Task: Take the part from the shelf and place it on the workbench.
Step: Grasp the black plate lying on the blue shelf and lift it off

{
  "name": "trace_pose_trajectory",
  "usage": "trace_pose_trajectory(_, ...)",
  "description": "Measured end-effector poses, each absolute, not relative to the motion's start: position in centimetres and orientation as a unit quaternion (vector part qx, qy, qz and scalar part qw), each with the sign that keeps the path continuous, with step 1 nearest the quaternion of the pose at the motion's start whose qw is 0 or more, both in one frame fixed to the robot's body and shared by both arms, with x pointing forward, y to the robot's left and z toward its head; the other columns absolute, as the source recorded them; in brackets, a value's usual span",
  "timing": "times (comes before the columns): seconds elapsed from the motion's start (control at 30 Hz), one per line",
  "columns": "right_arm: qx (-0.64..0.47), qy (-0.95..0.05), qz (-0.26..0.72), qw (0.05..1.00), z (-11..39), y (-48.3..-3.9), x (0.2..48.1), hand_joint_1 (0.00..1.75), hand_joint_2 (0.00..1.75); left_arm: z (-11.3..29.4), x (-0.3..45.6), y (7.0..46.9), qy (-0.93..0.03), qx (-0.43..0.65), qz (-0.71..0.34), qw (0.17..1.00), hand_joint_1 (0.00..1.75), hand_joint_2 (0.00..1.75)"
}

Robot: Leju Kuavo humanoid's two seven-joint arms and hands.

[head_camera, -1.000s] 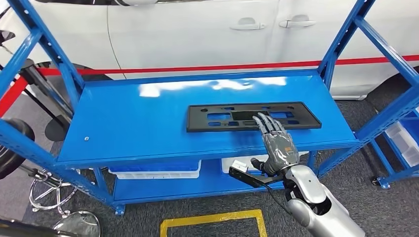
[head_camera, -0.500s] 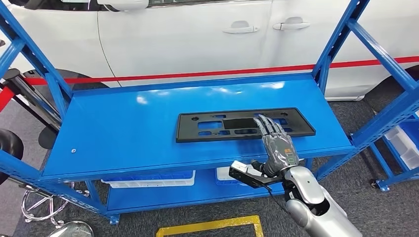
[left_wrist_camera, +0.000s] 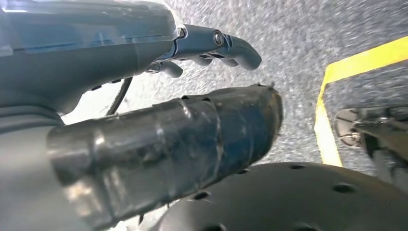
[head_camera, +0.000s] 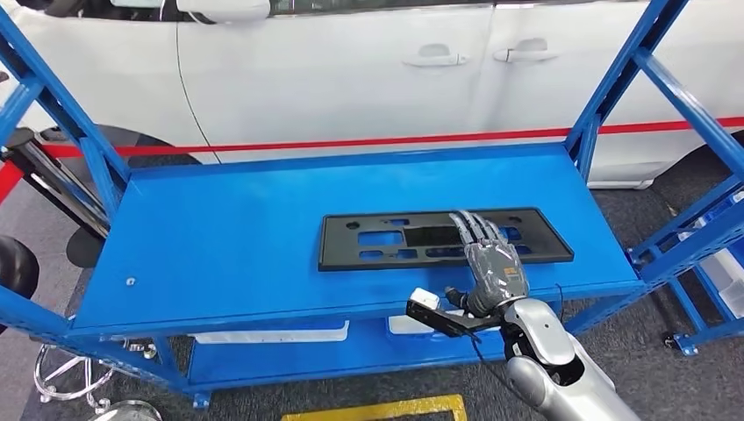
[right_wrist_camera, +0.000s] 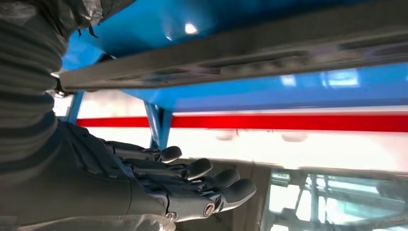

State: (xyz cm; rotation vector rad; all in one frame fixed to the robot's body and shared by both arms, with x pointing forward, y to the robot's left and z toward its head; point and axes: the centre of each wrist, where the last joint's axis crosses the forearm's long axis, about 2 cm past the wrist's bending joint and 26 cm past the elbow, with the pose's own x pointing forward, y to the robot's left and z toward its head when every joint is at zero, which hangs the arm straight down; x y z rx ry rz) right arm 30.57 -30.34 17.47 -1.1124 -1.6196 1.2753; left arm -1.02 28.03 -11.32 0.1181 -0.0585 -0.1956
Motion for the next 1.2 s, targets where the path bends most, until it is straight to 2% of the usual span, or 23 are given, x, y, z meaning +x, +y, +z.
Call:
trace_pose_trajectory(0.5,-0.387,-0.601,0.530,0.455,14.6,-29.7,30.8,0.00,1.75,-11.3,-0.7,28.2,-0.055,0.075,-0.076,0.993,0.00,0.00)
trace_pose_trajectory(0.53,-0.384,-0.602,0.532,0.455,14.5,-29.4,30.9,0.07,1.75,-11.3,-0.6,28.3,-0.057,0.076,-0.074,0.993,0.00,0.00)
trace_pose_trajectory(0.63,-0.371,-0.607,0.535,0.456,14.4,-28.4,31.1,1.17,1.75,-11.3,-0.4,28.3,-0.063,0.078,-0.067,0.993,0.00,0.00)
trace_pose_trajectory(0.67,-0.366,-0.607,0.536,0.458,14.2,-28.1,31.0,1.47,1.75,-11.3,-0.4,28.3,-0.063,0.078,-0.065,0.993,0.00,0.00)
trace_pose_trajectory(0.7,-0.361,-0.607,0.538,0.461,14.0,-27.8,31.0,1.47,1.75,-11.3,-0.4,28.3,-0.063,0.078,-0.064,0.993,0.00,0.00)
trace_pose_trajectory(0.83,-0.346,-0.607,0.543,0.466,13.3,-27.0,30.8,1.75,1.75,-11.3,-0.5,28.3,-0.062,0.077,-0.065,0.993,0.00,0.00)
trace_pose_trajectory(1.2,-0.325,-0.620,0.540,0.467,13.1,-25.4,30.7,1.75,1.75,-11.3,-0.4,28.2,-0.073,0.073,-0.067,0.992,0.00,0.00)
